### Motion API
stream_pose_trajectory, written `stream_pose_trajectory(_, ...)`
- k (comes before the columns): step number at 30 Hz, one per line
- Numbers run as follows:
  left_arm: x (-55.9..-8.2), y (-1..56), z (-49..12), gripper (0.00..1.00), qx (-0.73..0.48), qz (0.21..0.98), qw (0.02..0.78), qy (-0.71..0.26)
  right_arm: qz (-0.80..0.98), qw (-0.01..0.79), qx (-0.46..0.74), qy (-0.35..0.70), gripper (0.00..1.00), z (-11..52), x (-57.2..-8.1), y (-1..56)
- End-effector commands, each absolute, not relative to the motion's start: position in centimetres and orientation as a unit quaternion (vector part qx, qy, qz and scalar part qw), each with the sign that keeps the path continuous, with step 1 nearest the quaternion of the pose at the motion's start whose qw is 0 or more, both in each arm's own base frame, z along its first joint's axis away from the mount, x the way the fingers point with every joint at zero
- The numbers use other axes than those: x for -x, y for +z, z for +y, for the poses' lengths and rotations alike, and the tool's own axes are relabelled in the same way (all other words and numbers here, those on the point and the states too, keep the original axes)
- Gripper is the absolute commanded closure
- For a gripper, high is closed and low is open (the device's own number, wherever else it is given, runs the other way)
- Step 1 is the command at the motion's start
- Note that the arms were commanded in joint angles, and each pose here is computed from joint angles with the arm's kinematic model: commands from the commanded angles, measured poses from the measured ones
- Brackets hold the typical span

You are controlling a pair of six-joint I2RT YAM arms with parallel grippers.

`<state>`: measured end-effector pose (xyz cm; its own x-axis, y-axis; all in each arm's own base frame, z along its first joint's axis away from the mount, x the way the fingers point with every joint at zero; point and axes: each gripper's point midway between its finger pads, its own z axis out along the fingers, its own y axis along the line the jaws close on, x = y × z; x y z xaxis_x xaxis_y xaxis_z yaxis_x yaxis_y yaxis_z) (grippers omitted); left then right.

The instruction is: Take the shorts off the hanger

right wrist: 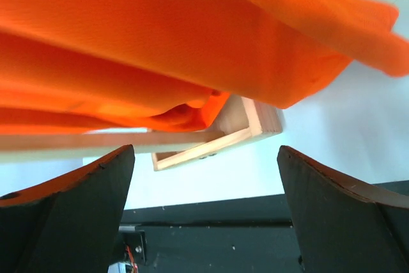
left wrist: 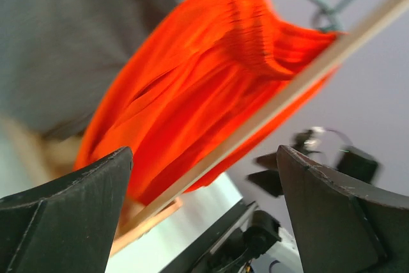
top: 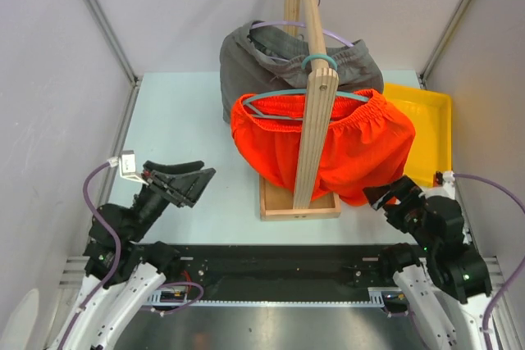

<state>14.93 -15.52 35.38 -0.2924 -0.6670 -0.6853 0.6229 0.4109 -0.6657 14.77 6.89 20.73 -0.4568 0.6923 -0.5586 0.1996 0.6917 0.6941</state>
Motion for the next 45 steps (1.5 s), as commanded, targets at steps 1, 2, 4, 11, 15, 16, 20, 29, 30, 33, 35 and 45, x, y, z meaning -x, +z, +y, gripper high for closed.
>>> stream_pose_trajectory(1, -16.5, 29.5, -12.9, 0.00, 0.100, 0.712, 0.547, -0.429, 0.805, 0.476, -0.238, 0.261, 0.00, 5.8, -12.9, 24.3)
stream_pose_trajectory(2, -16.3, 29.2, -12.8, 0.00, 0.099, 0.718, 0.541, -0.425, 0.810, 0.474, -0.226, 0.259, 0.00, 6.0, -13.0, 24.6)
stream_pose_trajectory(4, -15.0, 30.0, -13.9, 0.00, 0.041, 0.711, 0.543, -0.444, 0.804, 0.499, -0.188, 0.263, 0.00, 6.1, -12.8, 27.0)
stream_pose_trajectory(11, -12.2, 31.7, -15.8, 0.00, -0.021, 0.690, 0.515, -0.508, 0.750, 0.577, -0.041, 0.320, 0.00, 8.4, -10.8, 37.2)
stream_pose_trajectory(15, -11.2, 32.2, -17.4, 0.00, -0.064, 0.690, 0.481, -0.537, 0.731, 0.616, 0.001, 0.294, 0.00, 8.0, -11.2, 42.0)
stream_pose_trajectory(16, -11.1, 32.4, -17.7, 0.00, -0.071, 0.691, 0.476, -0.540, 0.734, 0.619, 0.000, 0.280, 0.00, 7.8, -12.0, 42.7)
stream_pose_trajectory(20, -9.8, 33.6, -18.1, 0.00, -0.107, 0.681, 0.467, -0.554, 0.697, 0.666, 0.034, 0.263, 0.00, 7.7, -12.7, 47.7)
stream_pose_trajectory(29, -7.4, 36.4, -17.8, 0.00, -0.135, 0.659, 0.467, -0.574, 0.658, 0.699, 0.192, 0.205, 0.06, 10.2, -17.3, 49.5)
stream_pose_trajectory(30, -7.1, 36.5, -17.7, 0.00, -0.135, 0.657, 0.465, -0.578, 0.647, 0.703, 0.206, 0.210, 0.07, 10.7, -17.4, 49.8)
stream_pose_trajectory(33, -6.6, 36.9, -17.6, 0.00, -0.135, 0.654, 0.464, -0.582, 0.616, 0.709, 0.252, 0.234, 0.09, 12.4, -17.4, 49.8)
stream_pose_trajectory(35, -6.3, 37.2, -17.5, 0.00, -0.137, 0.653, 0.464, -0.583, 0.608, 0.710, 0.267, 0.232, 0.14, 12.9, -18.1, 49.0)
stream_pose_trajectory(45, -6.0, 38.5, -17.8, 0.00, -0.139, 0.649, 0.451, -0.596, 0.594, 0.703, 0.329, 0.213, 0.48, 14.4, -20.9, 47.9)
